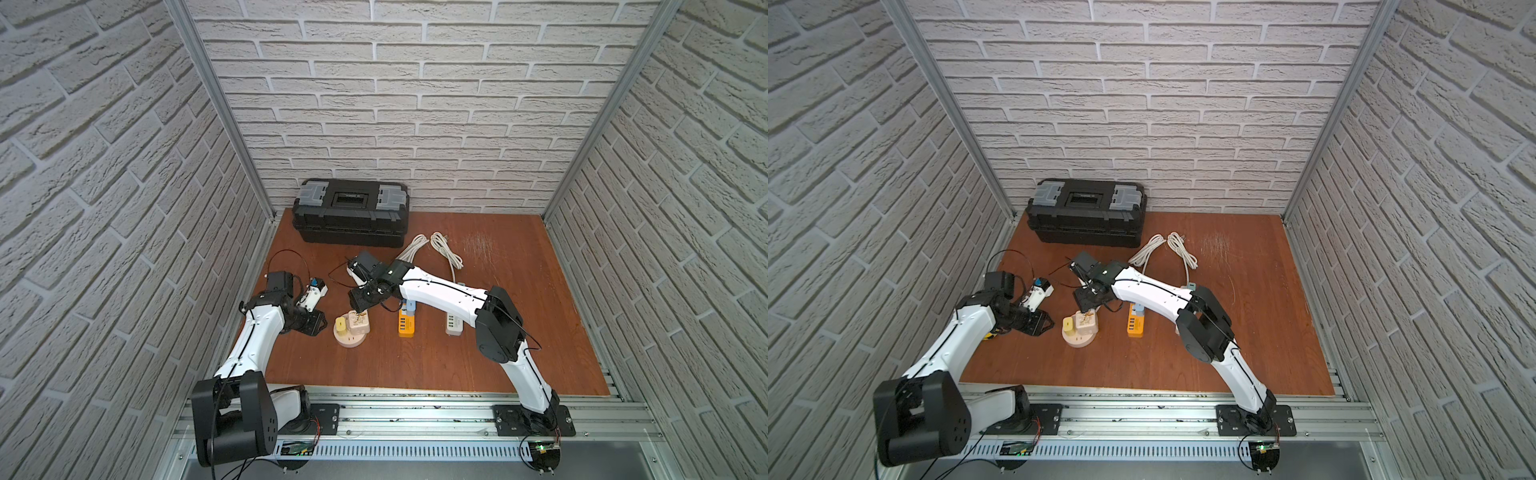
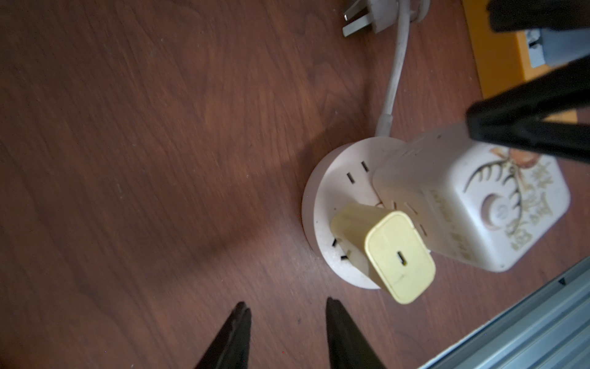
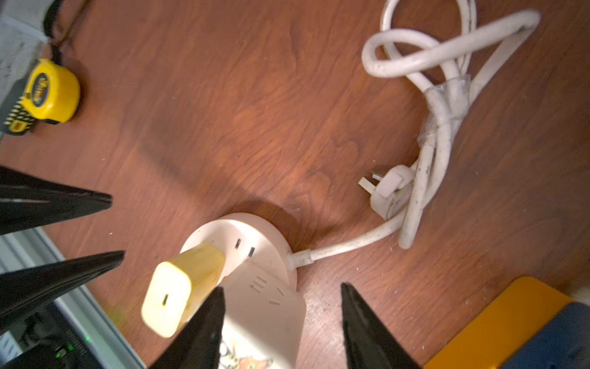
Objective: Pull the plug off the socket
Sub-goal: Adjust the socket at the center of the board, then remove the plug from the socket.
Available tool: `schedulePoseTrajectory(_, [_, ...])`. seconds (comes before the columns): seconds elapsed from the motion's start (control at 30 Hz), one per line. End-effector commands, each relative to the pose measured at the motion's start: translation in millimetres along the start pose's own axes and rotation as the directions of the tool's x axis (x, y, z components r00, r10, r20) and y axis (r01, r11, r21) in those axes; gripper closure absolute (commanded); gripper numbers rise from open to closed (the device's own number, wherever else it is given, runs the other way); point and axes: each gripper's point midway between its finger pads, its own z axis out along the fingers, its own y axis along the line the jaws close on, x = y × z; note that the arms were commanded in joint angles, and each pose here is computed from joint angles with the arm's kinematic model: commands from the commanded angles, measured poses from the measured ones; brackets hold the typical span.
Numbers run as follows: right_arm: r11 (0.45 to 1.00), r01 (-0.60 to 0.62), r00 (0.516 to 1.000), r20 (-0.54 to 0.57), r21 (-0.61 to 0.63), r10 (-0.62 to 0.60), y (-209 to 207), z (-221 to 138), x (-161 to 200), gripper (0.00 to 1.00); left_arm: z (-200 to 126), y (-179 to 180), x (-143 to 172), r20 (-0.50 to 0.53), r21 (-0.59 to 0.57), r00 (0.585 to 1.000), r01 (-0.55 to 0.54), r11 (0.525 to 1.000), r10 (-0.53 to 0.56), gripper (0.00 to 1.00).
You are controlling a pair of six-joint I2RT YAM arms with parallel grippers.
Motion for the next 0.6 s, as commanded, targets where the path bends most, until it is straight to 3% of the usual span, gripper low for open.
schedulePoseTrajectory(0.0, [0.977, 0.187, 0.979, 0.096, -0.106, -0.177, 21.6, -57.3, -23.8, 0.33, -7.1, 4.7, -9.3, 0.025, -0.006, 1.000, 0.013, 1.000, -0.013, 0.55])
schedulePoseTrajectory(0.13, [0.874, 0.436, 0.900, 0.099, -0.213, -0.425, 38.5, -71.1, 2.5, 0.32, -10.6, 4.3, -11.3, 0.034, 0.017, 0.999, 0.033, 0.999, -0.033, 0.51])
schedulePoseTrajectory(0.23, [0.789, 0.577, 0.816, 0.110, -0.213, -0.567, 37.0, -72.7, 20.8, 0.26, -12.0, 3.5, -12.8, 0.038, 0.039, 0.998, 0.047, 0.998, -0.048, 0.47])
schedulePoseTrajectory(0.4, [0.689, 0.679, 0.726, 0.089, -0.252, -0.682, 37.7, -69.0, 34.2, 0.25, -15.2, 3.3, -17.4, 0.048, 0.049, 0.997, 0.060, 0.997, -0.062, 0.43])
schedulePoseTrajectory(0.57, [0.581, 0.749, 0.635, 0.096, -0.318, -0.766, 41.6, -55.0, 49.7, 0.24, -18.8, 1.8, -19.4, 0.051, 0.055, 0.996, 0.064, 0.996, -0.066, 0.32])
